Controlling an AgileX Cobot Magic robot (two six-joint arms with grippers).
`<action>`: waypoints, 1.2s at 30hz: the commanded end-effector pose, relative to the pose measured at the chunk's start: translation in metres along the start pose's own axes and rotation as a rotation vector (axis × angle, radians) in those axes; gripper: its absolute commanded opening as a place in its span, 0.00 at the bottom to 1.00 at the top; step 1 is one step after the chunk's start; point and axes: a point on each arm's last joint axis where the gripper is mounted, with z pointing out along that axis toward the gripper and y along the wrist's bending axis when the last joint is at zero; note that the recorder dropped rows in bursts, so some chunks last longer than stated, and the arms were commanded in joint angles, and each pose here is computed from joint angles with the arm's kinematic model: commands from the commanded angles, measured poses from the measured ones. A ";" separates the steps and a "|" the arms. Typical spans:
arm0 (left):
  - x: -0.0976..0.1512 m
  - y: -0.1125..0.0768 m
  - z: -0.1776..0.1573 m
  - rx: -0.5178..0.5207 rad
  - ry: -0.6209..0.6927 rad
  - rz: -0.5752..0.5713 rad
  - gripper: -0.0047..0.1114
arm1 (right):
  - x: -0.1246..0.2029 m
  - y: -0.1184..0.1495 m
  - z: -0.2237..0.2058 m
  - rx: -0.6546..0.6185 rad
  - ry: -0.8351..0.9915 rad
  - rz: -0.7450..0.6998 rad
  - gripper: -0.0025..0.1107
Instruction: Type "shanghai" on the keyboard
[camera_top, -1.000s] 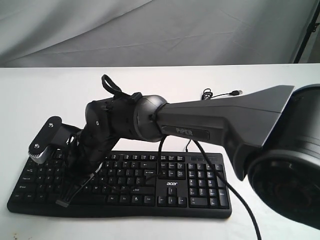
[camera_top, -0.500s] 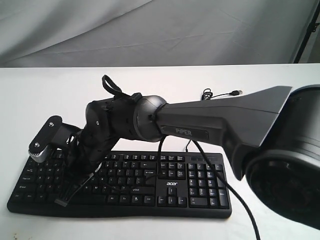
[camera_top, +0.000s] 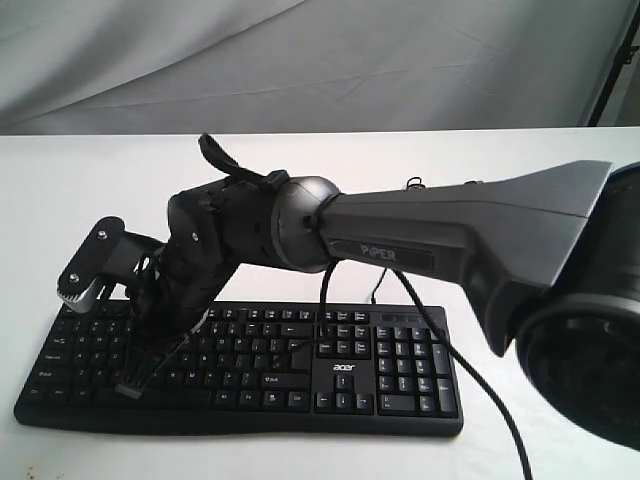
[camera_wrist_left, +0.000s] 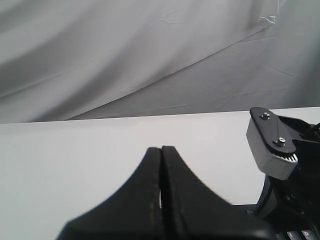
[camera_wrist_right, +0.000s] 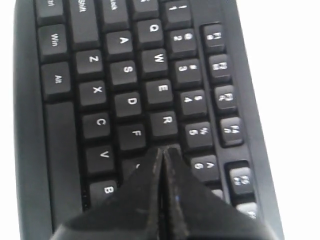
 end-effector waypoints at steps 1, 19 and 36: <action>0.000 0.000 0.000 0.008 -0.010 -0.009 0.04 | -0.003 0.000 -0.010 0.013 0.002 -0.003 0.02; 0.000 0.000 0.000 0.008 -0.010 -0.009 0.04 | 0.012 0.002 -0.009 0.014 -0.022 0.039 0.02; 0.000 0.000 0.000 0.008 -0.010 -0.009 0.04 | 0.015 0.004 -0.004 -0.018 -0.008 0.052 0.02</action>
